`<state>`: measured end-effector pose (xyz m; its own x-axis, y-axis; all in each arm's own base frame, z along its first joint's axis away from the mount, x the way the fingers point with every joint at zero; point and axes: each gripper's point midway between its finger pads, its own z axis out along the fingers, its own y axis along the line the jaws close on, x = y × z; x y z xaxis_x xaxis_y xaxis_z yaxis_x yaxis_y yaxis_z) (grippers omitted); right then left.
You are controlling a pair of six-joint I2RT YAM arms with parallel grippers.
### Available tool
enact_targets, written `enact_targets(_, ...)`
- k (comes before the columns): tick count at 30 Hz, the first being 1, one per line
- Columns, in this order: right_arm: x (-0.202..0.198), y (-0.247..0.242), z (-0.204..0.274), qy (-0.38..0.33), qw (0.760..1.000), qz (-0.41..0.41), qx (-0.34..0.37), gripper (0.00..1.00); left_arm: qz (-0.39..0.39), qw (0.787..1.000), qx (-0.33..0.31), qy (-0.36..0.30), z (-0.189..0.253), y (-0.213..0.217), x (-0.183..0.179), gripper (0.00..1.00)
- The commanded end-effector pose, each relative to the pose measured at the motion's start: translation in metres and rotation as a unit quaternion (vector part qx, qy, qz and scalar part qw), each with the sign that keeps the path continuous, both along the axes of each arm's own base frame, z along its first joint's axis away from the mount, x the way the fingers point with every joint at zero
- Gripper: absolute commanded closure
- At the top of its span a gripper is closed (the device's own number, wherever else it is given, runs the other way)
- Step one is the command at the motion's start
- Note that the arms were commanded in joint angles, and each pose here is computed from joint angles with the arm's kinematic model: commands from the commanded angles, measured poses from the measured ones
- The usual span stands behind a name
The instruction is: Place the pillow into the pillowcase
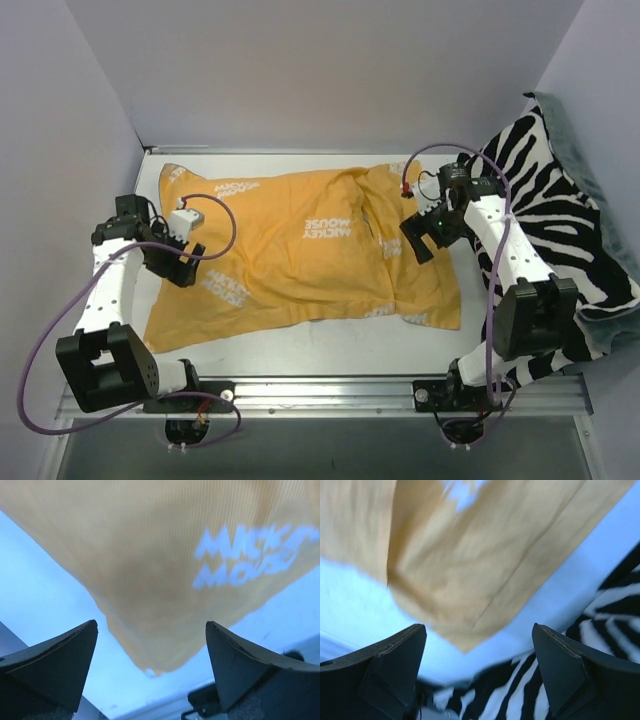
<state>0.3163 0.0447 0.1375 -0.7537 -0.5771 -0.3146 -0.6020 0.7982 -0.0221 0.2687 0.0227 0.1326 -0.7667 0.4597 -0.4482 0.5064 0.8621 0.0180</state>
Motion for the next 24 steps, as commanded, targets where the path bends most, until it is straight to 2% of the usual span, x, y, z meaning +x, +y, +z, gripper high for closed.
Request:
enact_targets(1, -0.074, -0.016, -0.037, 0.099, 0.987, 0.107, -0.071, 0.09, -0.055, 0.993, -0.001, 0.101, -0.021, 0.009, -0.07, 0.03)
enact_targets(3, -0.084, -0.023, -0.046, 0.103, 0.984, 0.117, -0.086, 0.09, -0.036, 0.991, -0.005, 0.129, -0.032, 0.023, -0.094, 0.03)
enact_targets(7, -0.093, -0.031, -0.081, 0.109, 0.979, 0.131, -0.109, 0.06, -0.047, 0.988, 0.01, 0.149, -0.048, 0.041, -0.114, 0.03)
enact_targets(8, -0.085, -0.029, -0.088, 0.094, 0.98, 0.137, -0.112, 0.06, -0.048, 0.987, 0.01, 0.153, -0.052, 0.043, -0.115, 0.03)
enact_targets(15, -0.118, -0.021, -0.134, 0.126, 0.96, 0.204, -0.144, 0.06, -0.066, 0.98, 0.022, 0.185, -0.082, 0.048, -0.127, 0.02)
enact_targets(17, -0.116, -0.018, -0.141, 0.113, 0.959, 0.214, -0.15, 0.1, -0.069, 0.98, 0.03, 0.182, -0.092, 0.051, -0.125, 0.03)
enact_targets(18, -0.116, -0.019, -0.145, 0.113, 0.958, 0.216, -0.153, 0.14, -0.073, 0.979, 0.026, 0.19, -0.096, 0.051, -0.126, 0.02)
enact_targets(20, -0.116, -0.021, -0.151, 0.121, 0.956, 0.211, -0.162, 0.36, -0.075, 0.976, 0.032, 0.2, -0.11, 0.055, -0.125, 0.07)
enact_targets(21, -0.117, -0.022, -0.153, 0.126, 0.955, 0.21, -0.164, 0.54, -0.074, 0.975, 0.035, 0.206, -0.113, 0.057, -0.127, 0.19)
enact_targets(23, -0.116, -0.023, -0.151, 0.121, 0.958, 0.206, -0.161, 0.69, -0.071, 0.975, 0.042, 0.205, -0.122, 0.062, -0.124, 0.38)
enact_targets(24, -0.112, -0.022, -0.145, 0.107, 0.96, 0.202, -0.159, 0.86, -0.06, 0.978, 0.045, 0.197, -0.124, 0.064, -0.12, 0.6)
